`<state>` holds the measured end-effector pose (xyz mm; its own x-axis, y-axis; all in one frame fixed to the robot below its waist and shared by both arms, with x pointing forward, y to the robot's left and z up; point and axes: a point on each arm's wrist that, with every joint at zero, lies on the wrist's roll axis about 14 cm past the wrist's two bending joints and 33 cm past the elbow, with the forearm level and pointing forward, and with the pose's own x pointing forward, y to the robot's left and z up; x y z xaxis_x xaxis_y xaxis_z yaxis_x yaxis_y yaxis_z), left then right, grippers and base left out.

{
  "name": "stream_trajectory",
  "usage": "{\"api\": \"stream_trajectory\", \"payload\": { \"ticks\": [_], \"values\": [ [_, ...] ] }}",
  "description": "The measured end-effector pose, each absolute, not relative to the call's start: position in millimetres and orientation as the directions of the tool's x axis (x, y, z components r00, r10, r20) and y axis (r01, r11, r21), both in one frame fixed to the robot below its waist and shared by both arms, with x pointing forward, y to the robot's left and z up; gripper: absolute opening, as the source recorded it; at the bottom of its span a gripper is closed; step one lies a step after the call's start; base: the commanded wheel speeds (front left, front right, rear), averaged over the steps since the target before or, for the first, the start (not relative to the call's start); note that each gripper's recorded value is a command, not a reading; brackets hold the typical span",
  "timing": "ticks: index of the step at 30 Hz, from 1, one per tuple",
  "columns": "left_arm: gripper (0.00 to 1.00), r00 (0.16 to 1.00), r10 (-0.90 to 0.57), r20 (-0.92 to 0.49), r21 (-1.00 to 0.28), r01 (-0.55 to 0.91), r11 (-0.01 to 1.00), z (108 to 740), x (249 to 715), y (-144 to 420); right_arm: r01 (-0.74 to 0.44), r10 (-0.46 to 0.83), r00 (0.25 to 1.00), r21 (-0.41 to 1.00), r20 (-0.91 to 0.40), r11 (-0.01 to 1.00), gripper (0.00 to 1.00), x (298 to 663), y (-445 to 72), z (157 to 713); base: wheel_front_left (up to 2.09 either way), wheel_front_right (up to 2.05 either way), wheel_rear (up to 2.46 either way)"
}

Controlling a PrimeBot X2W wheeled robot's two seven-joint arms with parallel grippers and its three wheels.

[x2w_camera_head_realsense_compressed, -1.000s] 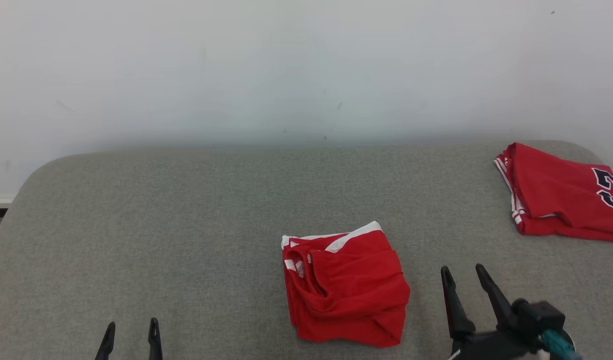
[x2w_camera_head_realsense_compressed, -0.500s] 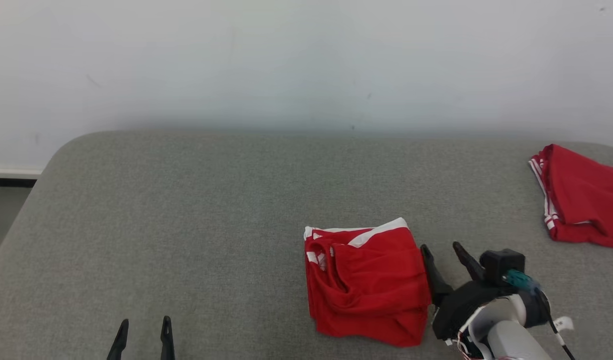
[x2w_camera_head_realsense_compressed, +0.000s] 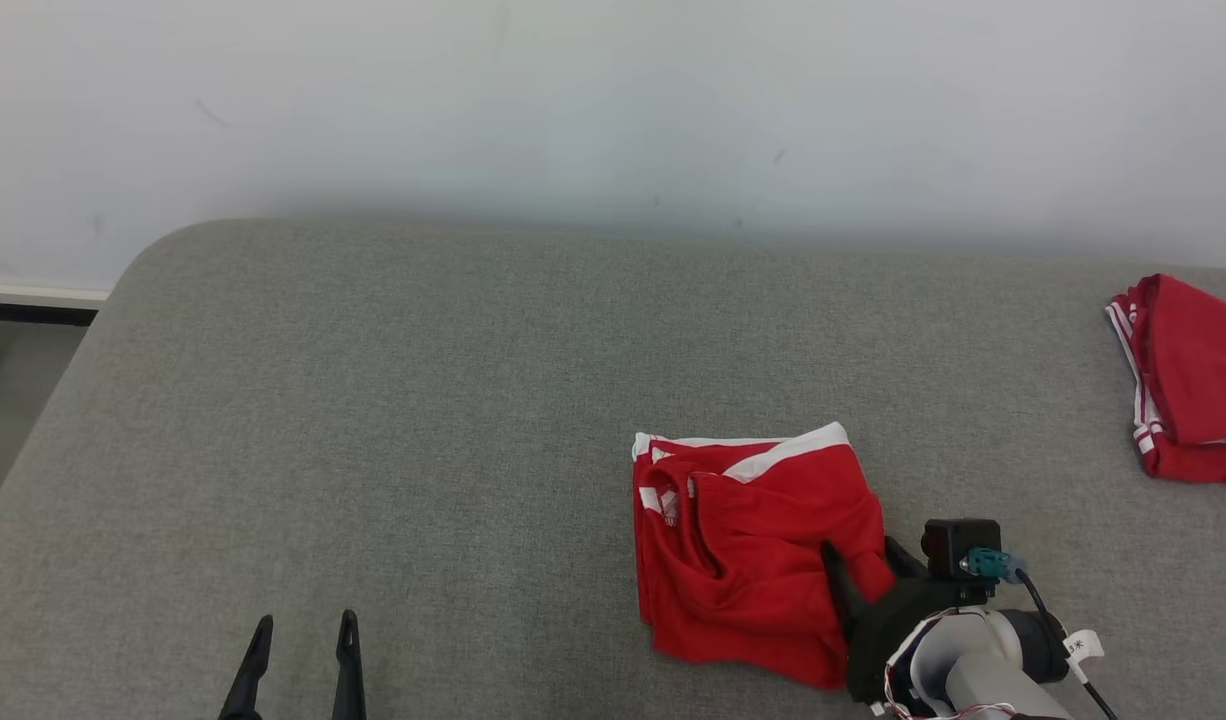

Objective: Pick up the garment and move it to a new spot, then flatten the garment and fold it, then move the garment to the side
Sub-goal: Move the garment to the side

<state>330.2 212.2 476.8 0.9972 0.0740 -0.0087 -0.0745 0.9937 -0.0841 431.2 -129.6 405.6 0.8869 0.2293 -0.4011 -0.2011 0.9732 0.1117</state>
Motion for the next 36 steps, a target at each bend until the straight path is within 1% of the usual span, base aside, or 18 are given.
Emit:
{"api": "stream_trajectory", "payload": {
  "ticks": [2, 6, 7, 8, 12, 16, 23, 29, 32, 36],
  "values": [
    [1.00, 0.997, 0.074, -0.010, -0.084, -0.074, 0.994, 476.4, 331.0, 212.1, -0.191, 0.222, 0.872, 0.114, -0.436, 0.975, 1.00, 427.7, -130.9, 396.2, 0.00, 0.00, 0.00],
    [1.00, 0.997, 0.076, -0.007, -0.084, -0.077, 0.994, 477.5, 332.9, 213.1, -0.194, 0.228, 0.865, 0.120, -0.446, 0.974, 1.00, 428.2, -126.0, 391.9, 0.00, 0.00, 0.00],
    [1.00, 0.997, 0.077, -0.008, -0.085, -0.078, 0.993, 477.2, 332.9, 213.2, -0.197, 0.231, 0.864, 0.122, -0.448, 0.973, 0.51, 428.1, -124.3, 391.3, 0.00, 0.00, 0.00],
    [1.00, 0.997, 0.079, -0.009, -0.085, -0.080, 0.993, 476.8, 333.1, 213.8, -0.201, 0.235, 0.861, 0.124, -0.451, 0.972, 0.00, 428.0, -122.2, 390.7, 0.00, 0.00, 0.00],
    [1.00, 0.996, 0.082, -0.018, -0.085, -0.083, 0.993, 474.3, 335.3, 214.9, -0.214, 0.249, 0.861, 0.130, -0.444, 0.968, 0.00, 432.0, -116.4, 392.1, 0.00, 0.00, 0.00],
    [1.00, 0.996, 0.084, -0.021, -0.083, -0.086, 0.993, 473.3, 339.2, 216.1, -0.234, 0.257, 0.860, 0.106, -0.440, 0.966, 0.00, 439.3, -117.1, 395.3, 0.00, 0.00, 0.00],
    [1.00, 0.997, 0.068, -0.033, -0.079, -0.070, 0.994, 469.3, 357.0, 212.4, -0.276, 0.248, 0.883, -0.013, -0.399, 0.961, 0.00, 476.0, -138.4, 419.0, 0.00, 0.00, 0.00],
    [1.00, 0.999, 0.033, -0.037, -0.079, -0.036, 0.996, 465.6, 379.8, 201.9, -0.262, 0.196, 0.904, -0.130, -0.380, 0.956, 0.00, 506.7, -180.1, 438.0, 0.00, 0.00, 0.00],
    [1.00, 0.999, 0.012, -0.035, -0.081, -0.015, 0.997, 464.1, 393.2, 195.3, -0.247, 0.156, 0.909, -0.197, -0.387, 0.949, 0.00, 519.3, -207.9, 442.9, 0.00, 0.00, 0.00],
    [1.00, 0.999, -0.023, -0.037, -0.079, 0.020, 0.997, 458.9, 410.8, 183.9, -0.215, 0.106, 0.929, -0.282, -0.356, 0.935, 0.00, 542.8, -244.8, 463.2, 0.00, 0.00, 0.00]
  ]
}}
